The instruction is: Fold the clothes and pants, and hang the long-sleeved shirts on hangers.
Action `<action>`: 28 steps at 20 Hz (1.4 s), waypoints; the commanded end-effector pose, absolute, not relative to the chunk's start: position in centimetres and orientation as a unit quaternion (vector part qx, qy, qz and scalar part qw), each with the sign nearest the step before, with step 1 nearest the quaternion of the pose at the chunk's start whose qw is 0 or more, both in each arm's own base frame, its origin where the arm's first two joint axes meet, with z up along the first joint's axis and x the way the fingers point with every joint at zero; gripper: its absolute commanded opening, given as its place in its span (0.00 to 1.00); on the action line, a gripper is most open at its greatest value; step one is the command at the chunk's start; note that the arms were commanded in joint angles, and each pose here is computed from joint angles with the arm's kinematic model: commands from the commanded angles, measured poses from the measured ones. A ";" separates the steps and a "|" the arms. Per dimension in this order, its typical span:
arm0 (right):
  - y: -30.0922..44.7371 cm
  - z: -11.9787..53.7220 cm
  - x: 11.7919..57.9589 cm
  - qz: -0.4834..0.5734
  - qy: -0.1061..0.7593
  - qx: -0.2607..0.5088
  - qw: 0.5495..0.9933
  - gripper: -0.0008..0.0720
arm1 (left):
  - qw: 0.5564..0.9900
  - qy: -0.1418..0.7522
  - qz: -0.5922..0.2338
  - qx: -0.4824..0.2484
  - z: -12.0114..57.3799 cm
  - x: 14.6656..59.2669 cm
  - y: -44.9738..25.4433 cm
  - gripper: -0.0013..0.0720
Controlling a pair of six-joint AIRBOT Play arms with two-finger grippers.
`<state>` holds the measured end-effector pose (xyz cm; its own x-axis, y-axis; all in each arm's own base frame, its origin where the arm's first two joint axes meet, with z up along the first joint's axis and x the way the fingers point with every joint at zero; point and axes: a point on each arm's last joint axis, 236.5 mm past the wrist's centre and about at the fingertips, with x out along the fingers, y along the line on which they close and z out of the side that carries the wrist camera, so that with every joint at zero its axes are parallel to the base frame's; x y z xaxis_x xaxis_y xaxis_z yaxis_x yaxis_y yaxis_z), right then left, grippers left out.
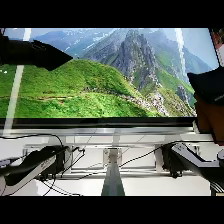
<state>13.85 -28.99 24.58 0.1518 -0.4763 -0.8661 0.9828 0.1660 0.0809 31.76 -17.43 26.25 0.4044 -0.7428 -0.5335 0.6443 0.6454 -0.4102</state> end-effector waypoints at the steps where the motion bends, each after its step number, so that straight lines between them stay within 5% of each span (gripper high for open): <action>1: -30.4 28.5 8.8 -0.623 0.286 0.311 0.659 0.07 | 0.836 0.352 -0.415 -0.070 26.4 31.7 -17.4 0.89; 2: -30.8 29.2 8.3 -0.630 0.268 0.306 0.662 0.19 | 0.836 0.352 -0.415 -0.070 26.4 31.7 -17.4 0.89; 4: -30.8 29.4 8.0 -0.632 0.263 0.306 0.661 0.69 | 0.836 0.352 -0.415 -0.070 26.4 31.7 -17.4 0.89; 6: -30.6 28.7 9.7 -0.607 0.268 0.323 0.675 0.76 | 0.836 0.351 -0.415 -0.070 26.4 31.7 -17.4 0.89; 8: -29.9 27.8 12.0 -0.565 0.279 0.350 0.693 0.75 | 0.836 0.352 -0.415 -0.070 26.4 31.7 -17.4 0.89; 9: -29.6 27.6 13.2 -0.541 0.285 0.354 0.707 0.55 | 0.836 0.351 -0.415 -0.070 26.4 31.7 -17.4 0.89; 10: -29.4 27.6 14.5 -0.519 0.286 0.354 0.723 0.22 | 0.836 0.352 -0.415 -0.070 26.4 31.7 -17.4 0.89; 11: -29.1 27.9 16.0 -0.496 0.282 0.352 0.742 0.05 | 0.836 0.351 -0.415 -0.070 26.4 31.7 -17.4 0.89; 19: -18.3 31.5 32.5 -0.228 0.295 0.146 0.916 0.05 | 0.836 0.351 -0.415 -0.070 26.4 31.7 -17.4 0.89; 28: -5.0 24.9 42.0 -0.077 0.401 -0.058 0.911 0.05 | 0.836 0.351 -0.415 -0.070 26.4 31.7 -17.4 0.89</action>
